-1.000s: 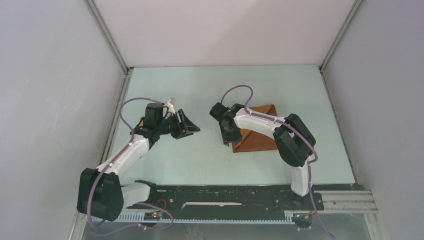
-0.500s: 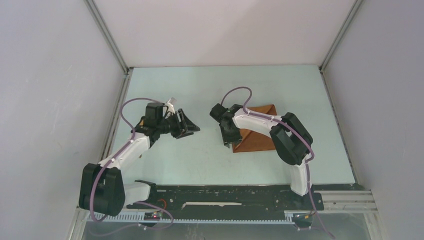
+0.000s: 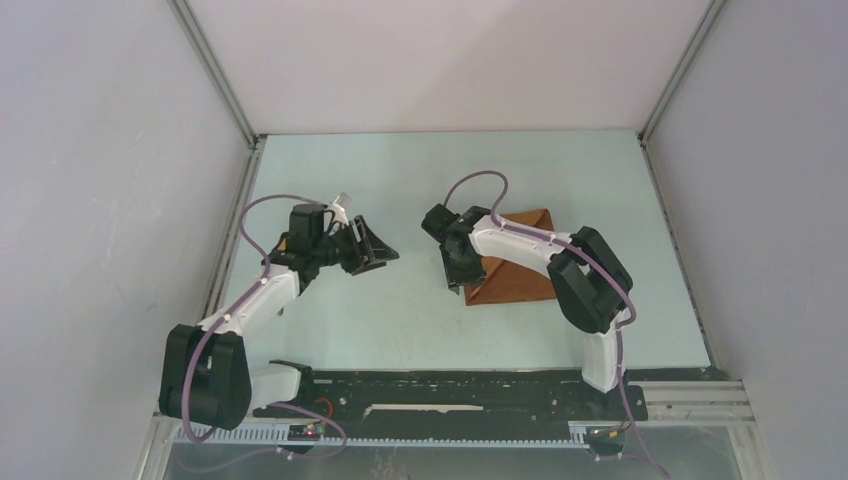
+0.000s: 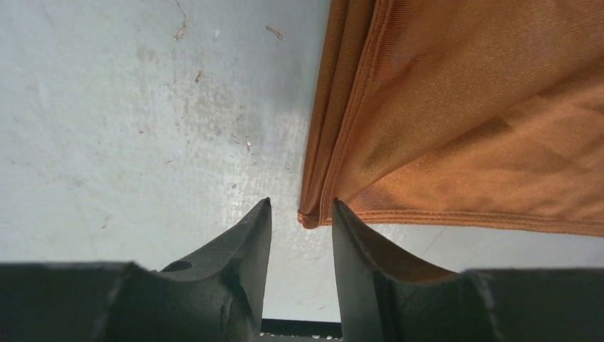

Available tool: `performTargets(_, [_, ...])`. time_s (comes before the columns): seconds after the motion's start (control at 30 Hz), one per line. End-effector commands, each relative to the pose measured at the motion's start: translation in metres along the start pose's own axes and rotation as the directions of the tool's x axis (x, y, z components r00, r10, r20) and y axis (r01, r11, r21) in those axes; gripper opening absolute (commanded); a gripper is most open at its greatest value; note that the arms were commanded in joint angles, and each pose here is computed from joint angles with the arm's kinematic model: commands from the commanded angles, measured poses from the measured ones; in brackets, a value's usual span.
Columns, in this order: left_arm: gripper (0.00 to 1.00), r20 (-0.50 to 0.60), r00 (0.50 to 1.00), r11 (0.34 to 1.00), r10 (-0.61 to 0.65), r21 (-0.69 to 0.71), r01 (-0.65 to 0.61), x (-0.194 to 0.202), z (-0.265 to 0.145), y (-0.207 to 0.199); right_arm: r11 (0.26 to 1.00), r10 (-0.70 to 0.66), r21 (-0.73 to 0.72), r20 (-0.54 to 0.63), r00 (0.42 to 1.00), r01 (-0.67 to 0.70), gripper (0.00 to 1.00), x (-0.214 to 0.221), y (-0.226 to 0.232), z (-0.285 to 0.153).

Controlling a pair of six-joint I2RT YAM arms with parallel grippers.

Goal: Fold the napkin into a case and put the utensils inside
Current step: Pick up the upper triangle-folded napkin from the center of the board.

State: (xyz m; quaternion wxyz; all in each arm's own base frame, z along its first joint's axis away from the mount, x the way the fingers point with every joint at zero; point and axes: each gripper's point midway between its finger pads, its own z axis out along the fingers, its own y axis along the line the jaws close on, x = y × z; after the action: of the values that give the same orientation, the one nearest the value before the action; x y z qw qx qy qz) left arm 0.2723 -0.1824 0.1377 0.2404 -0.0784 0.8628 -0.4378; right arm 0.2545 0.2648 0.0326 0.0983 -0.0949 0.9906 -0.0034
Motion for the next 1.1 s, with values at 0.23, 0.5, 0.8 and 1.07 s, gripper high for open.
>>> performTargets(0.23, [0.59, -0.001, 1.000, 1.000, 0.012, 0.027, -0.012, 0.002, 0.000, 0.000, 0.999, 0.027, -0.025, -0.010, 1.000, -0.027, 0.45, -0.005, -0.001, -0.001])
performTargets(0.5, [0.63, 0.013, 1.000, 0.999, 0.025, 0.028, -0.025, 0.000, -0.002, -0.001, 0.998, 0.050, -0.030, -0.054, 0.997, -0.051, 0.46, -0.002, -0.005, 0.005])
performTargets(0.8, [0.64, 0.015, 1.000, 0.999, 0.025, 0.027, -0.026, -0.001, -0.003, -0.001, 0.997, 0.061, -0.036, -0.097, 0.993, -0.064, 0.46, -0.001, -0.006, 0.016])
performTargets(1.07, [0.64, 0.023, 0.999, 0.999, 0.025, 0.025, -0.025, -0.002, -0.004, 0.000, 0.998, 0.057, 0.028, -0.148, 0.987, -0.053, 0.45, -0.001, -0.014, 0.034])
